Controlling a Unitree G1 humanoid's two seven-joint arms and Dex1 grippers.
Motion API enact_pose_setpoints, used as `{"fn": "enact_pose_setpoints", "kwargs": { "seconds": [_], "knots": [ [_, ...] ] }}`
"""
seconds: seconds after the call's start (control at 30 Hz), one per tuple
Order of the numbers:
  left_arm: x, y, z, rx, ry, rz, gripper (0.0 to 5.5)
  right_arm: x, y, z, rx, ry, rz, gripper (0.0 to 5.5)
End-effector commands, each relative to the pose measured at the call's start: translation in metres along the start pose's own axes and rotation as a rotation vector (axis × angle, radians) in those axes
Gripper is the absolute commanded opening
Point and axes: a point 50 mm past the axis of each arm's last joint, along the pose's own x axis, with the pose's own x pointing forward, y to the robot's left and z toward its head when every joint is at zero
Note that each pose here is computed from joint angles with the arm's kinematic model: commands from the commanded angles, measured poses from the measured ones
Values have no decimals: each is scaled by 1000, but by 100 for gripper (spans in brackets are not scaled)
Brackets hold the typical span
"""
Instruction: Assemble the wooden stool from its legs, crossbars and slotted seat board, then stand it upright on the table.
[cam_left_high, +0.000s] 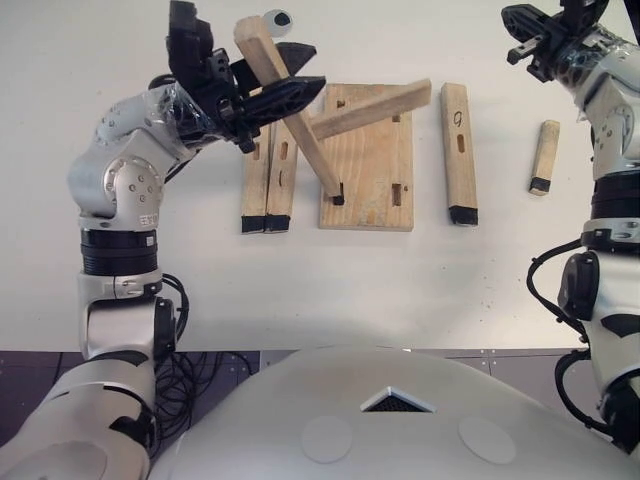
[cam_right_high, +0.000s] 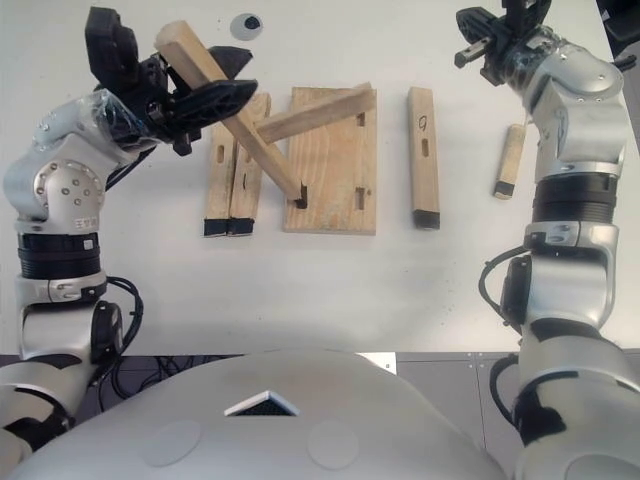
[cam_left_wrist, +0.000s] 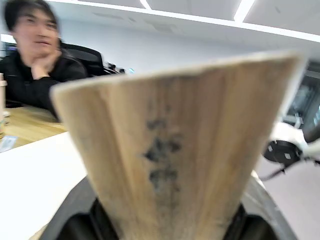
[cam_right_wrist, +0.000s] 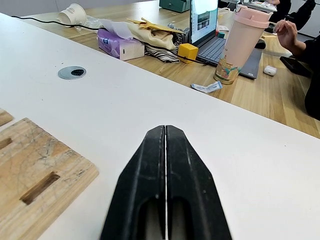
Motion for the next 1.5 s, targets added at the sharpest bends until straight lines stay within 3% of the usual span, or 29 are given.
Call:
{"fn": "enact_pose_setpoints", "kwargs": {
  "seconds": [0.03,0.47,0.6,0.67,0.8,0.97,1.27,1.37,1.5],
  "knots": [
    [4,-6,-13,20,216,-35,203,-1,7,-6,18,9,13,0],
    [10,-39,-46,50,359,46,203,-16,-2,-8,106,-25,-114,0],
    [1,-47,-77,48,498,52,203,-17,-1,-8,114,-25,-113,0],
    [-5,-47,-80,30,482,64,203,-17,4,-13,121,-11,-96,0],
    [-19,-39,-72,-4,380,126,203,-17,4,-16,128,3,-89,0],
    [-40,-27,-91,-102,451,177,203,-16,4,-17,124,24,-68,0],
    [-24,-3,-99,23,711,77,203,-10,13,-19,124,22,-42,0],
    [-19,5,-93,64,681,115,203,-9,11,-19,131,21,-57,0],
    [-15,10,-81,84,614,167,268,-10,11,-22,138,25,-67,0]
  ]
}}
